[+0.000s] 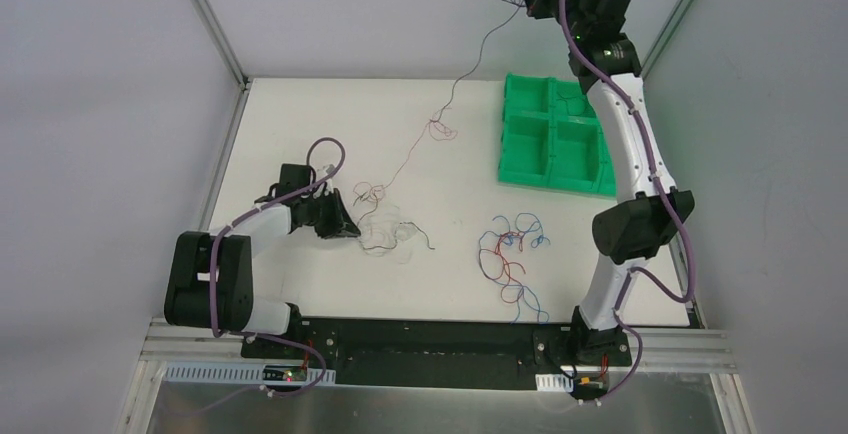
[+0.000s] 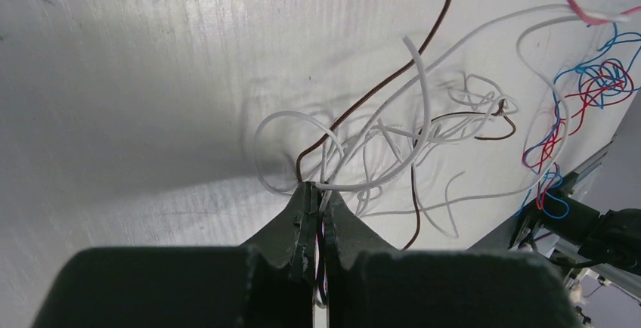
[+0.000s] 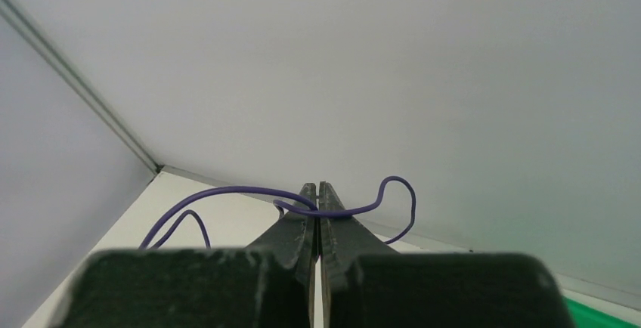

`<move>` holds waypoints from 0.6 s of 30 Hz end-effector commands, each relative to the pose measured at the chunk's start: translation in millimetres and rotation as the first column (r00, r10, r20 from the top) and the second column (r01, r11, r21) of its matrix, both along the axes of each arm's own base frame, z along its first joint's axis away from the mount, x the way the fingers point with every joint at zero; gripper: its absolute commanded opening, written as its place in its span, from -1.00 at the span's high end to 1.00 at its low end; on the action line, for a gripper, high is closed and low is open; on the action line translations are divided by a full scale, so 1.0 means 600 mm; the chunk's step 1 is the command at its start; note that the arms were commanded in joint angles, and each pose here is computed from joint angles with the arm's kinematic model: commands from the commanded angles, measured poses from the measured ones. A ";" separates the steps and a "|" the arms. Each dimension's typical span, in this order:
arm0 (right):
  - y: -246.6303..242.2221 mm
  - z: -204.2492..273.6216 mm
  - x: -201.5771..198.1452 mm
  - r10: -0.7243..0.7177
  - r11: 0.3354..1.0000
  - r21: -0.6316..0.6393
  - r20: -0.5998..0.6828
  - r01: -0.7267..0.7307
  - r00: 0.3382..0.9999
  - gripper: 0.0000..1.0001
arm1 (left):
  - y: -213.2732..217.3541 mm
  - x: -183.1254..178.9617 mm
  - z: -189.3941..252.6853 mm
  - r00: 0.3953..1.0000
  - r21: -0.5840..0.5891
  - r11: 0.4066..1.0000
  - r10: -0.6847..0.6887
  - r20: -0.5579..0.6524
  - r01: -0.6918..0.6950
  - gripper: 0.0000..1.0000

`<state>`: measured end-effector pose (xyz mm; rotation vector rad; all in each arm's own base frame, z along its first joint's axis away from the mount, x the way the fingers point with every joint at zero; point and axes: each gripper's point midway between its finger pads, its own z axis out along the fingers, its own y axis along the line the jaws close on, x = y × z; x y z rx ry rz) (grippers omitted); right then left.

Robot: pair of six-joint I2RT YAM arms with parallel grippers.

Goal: Untangle the cables

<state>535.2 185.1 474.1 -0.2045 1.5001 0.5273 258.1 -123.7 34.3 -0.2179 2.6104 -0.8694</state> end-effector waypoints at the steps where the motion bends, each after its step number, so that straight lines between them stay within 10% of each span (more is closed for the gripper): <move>1: -0.059 0.119 -0.040 -0.056 0.998 0.034 0.149 0.052 0.987 1.00 | 0.022 -0.006 0.003 0.998 0.026 0.998 0.053 -0.033 -0.052 1.00; 18: -0.198 0.153 -0.013 -0.216 0.974 -0.015 0.231 0.226 0.948 1.00 | 0.111 -0.003 0.028 0.992 0.030 0.997 0.067 -0.109 -0.064 1.00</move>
